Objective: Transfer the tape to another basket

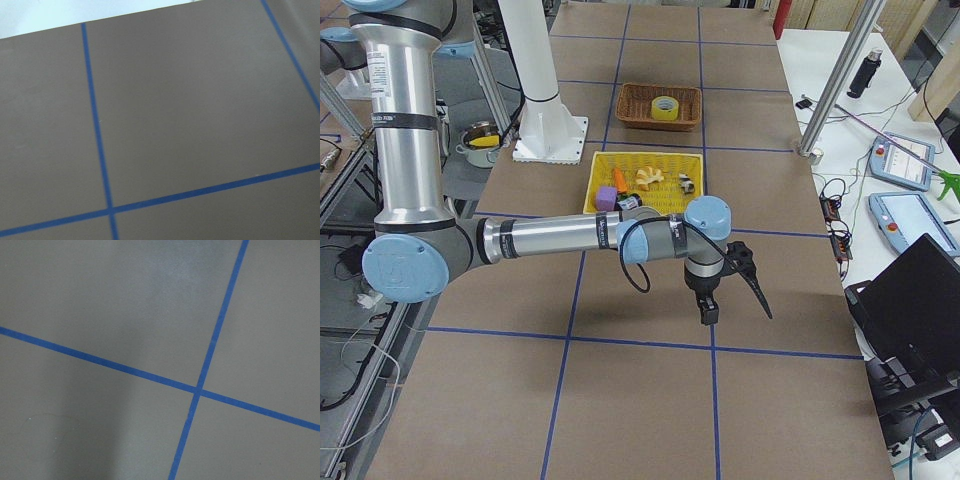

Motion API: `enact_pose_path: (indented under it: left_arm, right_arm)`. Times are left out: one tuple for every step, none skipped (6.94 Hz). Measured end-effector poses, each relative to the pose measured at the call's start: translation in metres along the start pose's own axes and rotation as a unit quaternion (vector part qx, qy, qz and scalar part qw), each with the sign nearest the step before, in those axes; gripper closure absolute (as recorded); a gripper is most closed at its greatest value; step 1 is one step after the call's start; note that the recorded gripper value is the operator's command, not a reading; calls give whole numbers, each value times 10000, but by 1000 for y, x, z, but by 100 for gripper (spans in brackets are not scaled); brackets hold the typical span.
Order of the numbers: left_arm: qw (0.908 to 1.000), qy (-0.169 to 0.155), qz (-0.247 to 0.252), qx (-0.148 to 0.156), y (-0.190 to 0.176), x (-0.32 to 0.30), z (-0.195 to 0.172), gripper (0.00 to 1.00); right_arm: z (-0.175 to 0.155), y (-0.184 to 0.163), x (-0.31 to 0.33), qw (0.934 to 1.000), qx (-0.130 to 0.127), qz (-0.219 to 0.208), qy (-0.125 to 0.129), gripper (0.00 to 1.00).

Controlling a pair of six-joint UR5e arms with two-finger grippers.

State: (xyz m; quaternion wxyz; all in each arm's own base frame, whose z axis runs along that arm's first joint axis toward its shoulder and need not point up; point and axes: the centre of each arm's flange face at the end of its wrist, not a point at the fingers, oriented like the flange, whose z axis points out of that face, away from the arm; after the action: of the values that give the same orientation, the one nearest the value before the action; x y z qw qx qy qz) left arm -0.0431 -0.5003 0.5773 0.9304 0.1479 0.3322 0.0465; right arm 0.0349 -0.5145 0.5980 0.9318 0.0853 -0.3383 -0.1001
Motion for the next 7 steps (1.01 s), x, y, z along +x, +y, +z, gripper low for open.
enact_pose_path:
  left_arm:
    - [9988, 0, -249, -431, 16, -31, -8, 1]
    - [9960, 84, -522, -724, 36, -53, -7, 1]
    - [9928, 146, -732, -942, 63, -70, 3, 1]
    - [9908, 176, -848, -1037, 78, -79, 11, 1]
    - [9904, 211, -886, -1043, 81, -80, 12, 1]
    - [9902, 304, -927, -1002, 77, -77, 11, 1]
    - [9885, 405, -1101, -949, 70, -72, 8, 1]
  right_arm:
    - [0, 6, 8, 9999, -18, 113, -62, 0]
    - [3, 13, 16, 9997, -51, 225, -103, 0]
    - [6, 21, 24, 9994, -91, 322, -118, 0]
    - [8, 27, 29, 9991, -118, 386, -120, 0]
    - [9, 29, 31, 9990, -127, 413, -120, 0]
    - [10, 29, 32, 9990, -123, 415, -121, 0]
    - [10, 30, 32, 9990, -121, 417, -124, 0]
